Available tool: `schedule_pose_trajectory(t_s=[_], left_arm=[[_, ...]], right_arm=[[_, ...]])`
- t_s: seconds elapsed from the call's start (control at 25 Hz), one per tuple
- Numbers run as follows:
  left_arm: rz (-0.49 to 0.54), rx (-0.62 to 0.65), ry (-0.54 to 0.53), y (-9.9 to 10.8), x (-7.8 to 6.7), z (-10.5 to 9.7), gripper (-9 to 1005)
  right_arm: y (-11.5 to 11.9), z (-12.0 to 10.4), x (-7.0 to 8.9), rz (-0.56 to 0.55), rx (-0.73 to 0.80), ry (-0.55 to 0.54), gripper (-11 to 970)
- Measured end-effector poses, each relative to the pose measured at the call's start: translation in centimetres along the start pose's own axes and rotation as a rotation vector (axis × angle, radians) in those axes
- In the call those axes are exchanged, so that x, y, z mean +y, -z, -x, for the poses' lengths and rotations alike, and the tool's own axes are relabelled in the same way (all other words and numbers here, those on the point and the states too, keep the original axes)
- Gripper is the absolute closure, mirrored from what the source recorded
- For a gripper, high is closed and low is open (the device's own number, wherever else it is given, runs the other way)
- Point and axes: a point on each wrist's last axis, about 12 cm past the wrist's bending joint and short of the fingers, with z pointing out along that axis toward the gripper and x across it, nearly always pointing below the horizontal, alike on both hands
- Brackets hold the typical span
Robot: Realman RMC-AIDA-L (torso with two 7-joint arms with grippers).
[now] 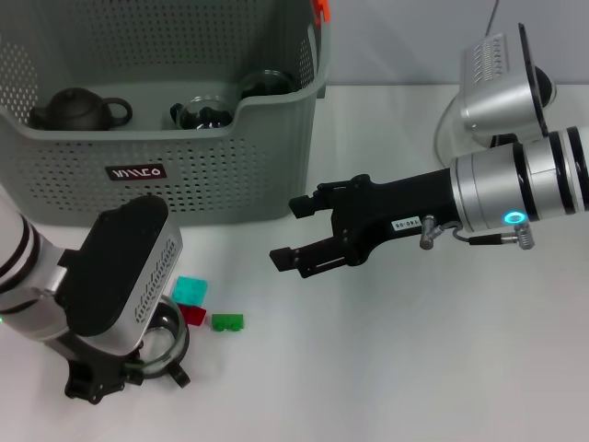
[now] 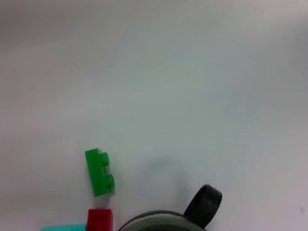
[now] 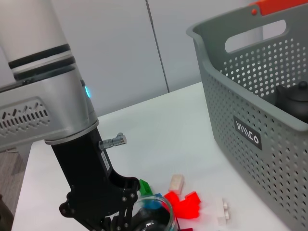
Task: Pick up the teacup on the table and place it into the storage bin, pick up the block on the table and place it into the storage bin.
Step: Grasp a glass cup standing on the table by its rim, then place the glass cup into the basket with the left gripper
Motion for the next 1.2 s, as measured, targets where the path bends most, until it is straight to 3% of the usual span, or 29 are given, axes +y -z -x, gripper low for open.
schedule_pose_trajectory(t_s=[0.2, 0.4, 0.76, 1.04, 1.16, 1.2], left_arm=[[-0.006, -0.004, 0.007, 0.3, 0.0, 0.3, 926], [-0.025, -0.056, 0.019, 1.6, -0.2, 1.2, 958], [0.079, -0.334, 0.214, 8.2, 1.4, 0.2, 962], [0.285, -0.481, 0.441, 13.4, 4.1, -1.9, 960], [0.397, -0.542, 0.518, 16.2, 6.4, -2.7, 959], [0.441, -0.562, 0.553, 17.0, 7.9, -3.0, 959]], right_arm=[[0.0, 0.0, 0.0, -0.001, 0.0, 0.001, 49], [0.1, 0.0, 0.0, 0.001, 0.0, 0.006, 49], [0.5, -0.7, 0.0, 0.001, 0.009, -0.003, 49], [0.9, -1.3, 0.1, -0.001, 0.013, -0.01, 48], [0.9, -1.3, 0.0, -0.002, 0.014, -0.003, 48], [0.9, -1.3, 0.0, -0.002, 0.014, -0.001, 48]])
